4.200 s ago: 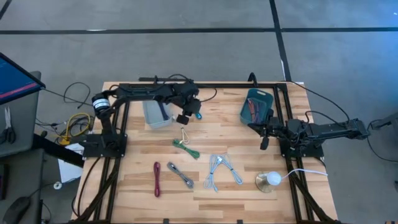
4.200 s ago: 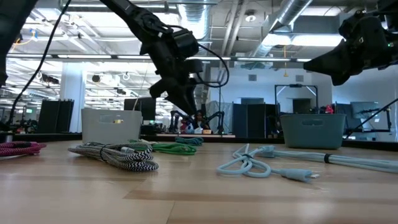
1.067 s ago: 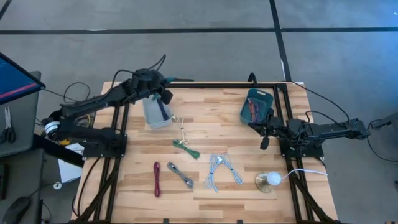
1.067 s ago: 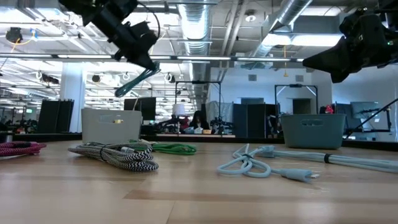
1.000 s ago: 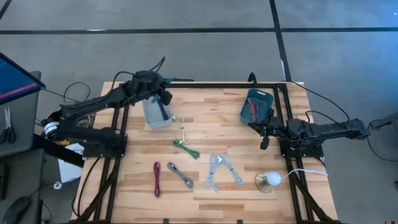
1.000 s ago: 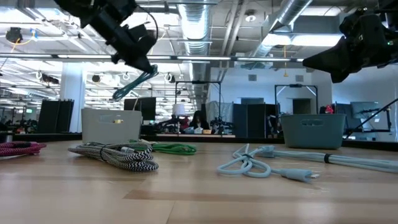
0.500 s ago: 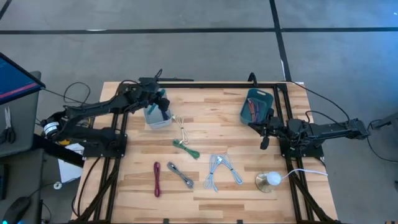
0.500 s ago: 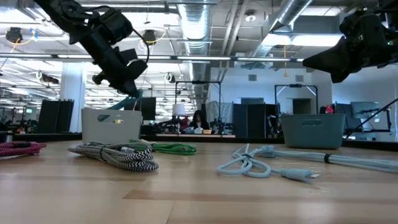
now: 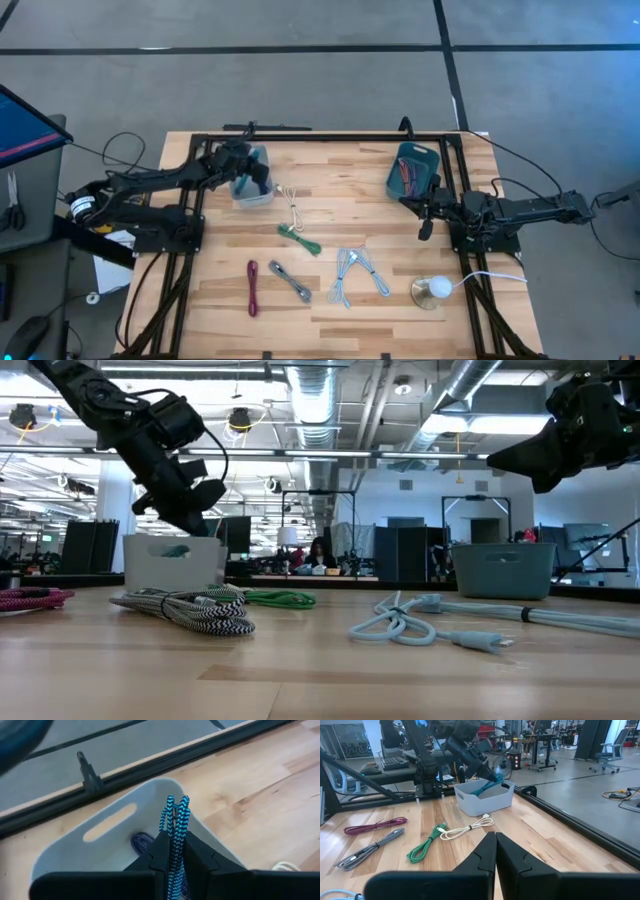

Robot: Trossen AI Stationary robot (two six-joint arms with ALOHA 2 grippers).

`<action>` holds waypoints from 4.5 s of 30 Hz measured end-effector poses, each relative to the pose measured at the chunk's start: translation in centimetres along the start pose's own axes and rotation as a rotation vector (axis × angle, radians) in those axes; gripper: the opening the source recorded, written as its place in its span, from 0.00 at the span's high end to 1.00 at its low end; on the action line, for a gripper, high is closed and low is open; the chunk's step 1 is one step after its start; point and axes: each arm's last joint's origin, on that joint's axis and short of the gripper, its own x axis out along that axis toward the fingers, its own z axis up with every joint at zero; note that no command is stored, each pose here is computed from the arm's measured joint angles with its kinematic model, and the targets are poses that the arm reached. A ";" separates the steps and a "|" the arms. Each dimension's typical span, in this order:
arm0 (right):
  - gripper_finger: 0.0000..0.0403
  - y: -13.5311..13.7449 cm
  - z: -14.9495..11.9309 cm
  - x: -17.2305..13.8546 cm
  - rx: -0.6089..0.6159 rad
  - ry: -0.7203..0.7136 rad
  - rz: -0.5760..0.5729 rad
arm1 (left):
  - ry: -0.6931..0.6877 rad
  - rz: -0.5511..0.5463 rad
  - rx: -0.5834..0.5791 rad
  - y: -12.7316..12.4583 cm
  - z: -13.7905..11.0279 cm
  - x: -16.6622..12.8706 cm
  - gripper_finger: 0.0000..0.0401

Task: Pick & Place USB Port
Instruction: Put the green patterned USB cable into the gray bin, then put the white USB cable into the blue bin

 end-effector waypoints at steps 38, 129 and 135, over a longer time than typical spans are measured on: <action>1.00 0.0 0.0 0.0 0.000 0.001 0.000 | -0.336 -0.651 0.626 -5.2 2.2 -2.6 0.73; 1.00 0.0 0.0 0.0 0.000 0.000 0.001 | 0.314 -0.680 1.136 -15.5 -2.5 1.2 0.66; 1.00 0.0 0.0 0.0 0.000 0.000 0.001 | 0.273 -0.708 1.257 -15.5 -2.5 1.2 0.66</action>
